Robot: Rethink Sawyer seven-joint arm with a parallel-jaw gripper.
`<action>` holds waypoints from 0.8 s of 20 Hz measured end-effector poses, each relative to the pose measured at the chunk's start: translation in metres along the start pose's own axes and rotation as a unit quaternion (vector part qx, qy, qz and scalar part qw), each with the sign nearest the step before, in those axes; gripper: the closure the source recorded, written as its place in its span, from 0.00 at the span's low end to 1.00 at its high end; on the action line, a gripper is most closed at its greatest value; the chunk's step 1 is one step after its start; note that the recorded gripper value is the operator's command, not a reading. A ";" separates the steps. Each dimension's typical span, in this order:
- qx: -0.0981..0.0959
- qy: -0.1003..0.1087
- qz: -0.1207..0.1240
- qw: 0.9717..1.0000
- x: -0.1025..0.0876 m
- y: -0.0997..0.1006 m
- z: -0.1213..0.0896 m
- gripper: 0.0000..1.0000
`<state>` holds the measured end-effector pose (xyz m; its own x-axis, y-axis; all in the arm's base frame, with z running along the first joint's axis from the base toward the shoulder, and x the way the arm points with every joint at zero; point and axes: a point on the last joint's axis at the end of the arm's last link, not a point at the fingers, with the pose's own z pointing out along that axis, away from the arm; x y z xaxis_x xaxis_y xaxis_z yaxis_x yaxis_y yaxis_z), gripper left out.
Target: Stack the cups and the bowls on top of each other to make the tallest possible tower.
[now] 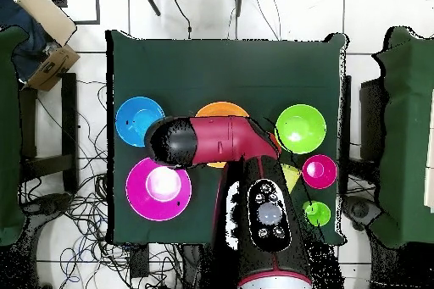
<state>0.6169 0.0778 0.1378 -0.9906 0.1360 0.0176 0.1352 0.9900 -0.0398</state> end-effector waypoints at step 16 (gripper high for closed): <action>0.000 0.020 0.004 1.000 0.016 -0.007 0.016 0.00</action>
<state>0.6001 0.0723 0.1226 -0.9876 0.1463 0.0577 0.1440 0.9887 -0.0410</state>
